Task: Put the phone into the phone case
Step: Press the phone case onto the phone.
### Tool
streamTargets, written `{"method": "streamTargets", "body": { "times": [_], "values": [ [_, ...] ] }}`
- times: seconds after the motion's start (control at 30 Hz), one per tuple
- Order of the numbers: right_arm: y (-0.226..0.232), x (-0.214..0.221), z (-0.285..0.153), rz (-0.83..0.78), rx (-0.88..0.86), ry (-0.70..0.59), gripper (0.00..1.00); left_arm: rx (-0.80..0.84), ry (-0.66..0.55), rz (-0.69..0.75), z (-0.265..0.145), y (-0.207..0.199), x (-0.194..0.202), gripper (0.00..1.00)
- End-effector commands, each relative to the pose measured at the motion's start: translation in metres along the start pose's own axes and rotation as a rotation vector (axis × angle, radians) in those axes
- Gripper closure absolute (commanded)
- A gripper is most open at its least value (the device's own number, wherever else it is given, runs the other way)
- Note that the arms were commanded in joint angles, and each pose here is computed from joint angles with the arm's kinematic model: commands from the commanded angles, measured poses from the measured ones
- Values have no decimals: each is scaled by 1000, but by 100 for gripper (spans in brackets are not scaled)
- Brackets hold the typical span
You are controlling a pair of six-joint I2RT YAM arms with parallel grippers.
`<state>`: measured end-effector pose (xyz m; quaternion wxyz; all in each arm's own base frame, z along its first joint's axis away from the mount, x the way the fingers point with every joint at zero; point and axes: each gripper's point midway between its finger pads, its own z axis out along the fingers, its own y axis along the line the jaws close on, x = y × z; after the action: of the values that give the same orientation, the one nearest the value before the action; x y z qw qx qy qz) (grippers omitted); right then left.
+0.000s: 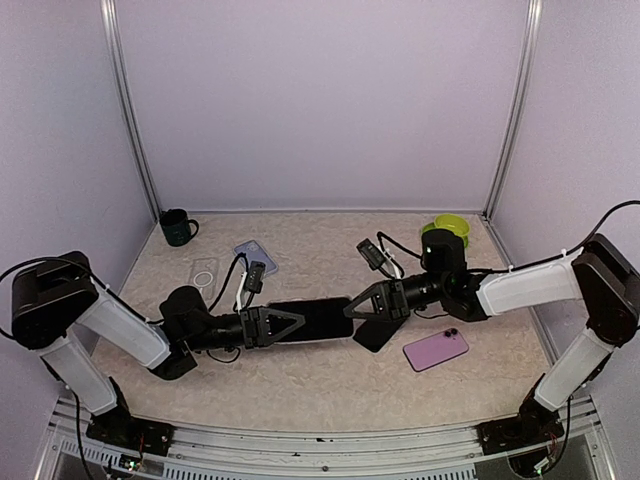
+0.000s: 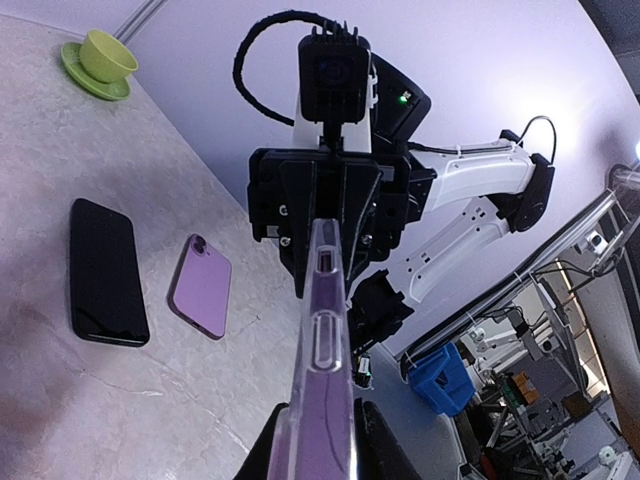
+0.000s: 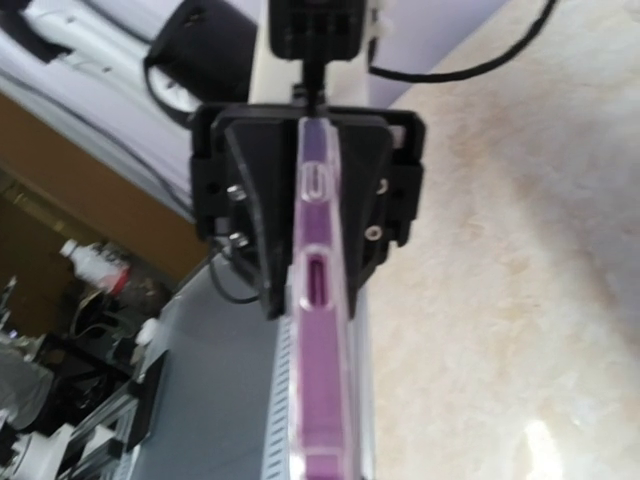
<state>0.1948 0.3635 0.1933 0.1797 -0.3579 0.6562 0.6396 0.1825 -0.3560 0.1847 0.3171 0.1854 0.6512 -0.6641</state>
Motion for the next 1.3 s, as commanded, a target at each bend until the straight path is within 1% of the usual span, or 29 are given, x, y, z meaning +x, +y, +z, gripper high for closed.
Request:
{"method": "streamTargets", "body": {
  "times": [0.0, 0.17, 0.37, 0.5, 0.87, 0.93, 1.13, 1.2, 1.27],
  "values": [
    [-9, -13, 2, -16, 87, -29, 100, 50, -41, 29, -1, -10, -9, 79],
    [-10, -16, 0, -16, 101, -38, 100, 49, -42, 25, -2, -7, -10, 79],
    [-7, -18, -1, -31, 104, -41, 100, 30, -56, 22, -4, -3, -12, 93],
    [-8, -18, -4, -28, 109, -43, 100, 21, -55, 19, -3, -1, -12, 100],
    [-8, -15, -8, -23, 107, -46, 100, 8, -78, 18, -5, -1, -17, 100],
    [-8, -14, -8, -25, 103, -43, 94, 10, -83, 20, -5, -3, -19, 100],
    [-2, -12, -8, -31, 74, -34, 66, 6, -109, 30, -10, -6, -23, 100],
    [-1, -12, -8, -33, 69, -34, 60, 3, -120, 35, -12, -8, -25, 100],
    [-1, -11, -8, -32, 68, -34, 56, 1, -132, 38, -13, -9, -27, 100]
  ]
}}
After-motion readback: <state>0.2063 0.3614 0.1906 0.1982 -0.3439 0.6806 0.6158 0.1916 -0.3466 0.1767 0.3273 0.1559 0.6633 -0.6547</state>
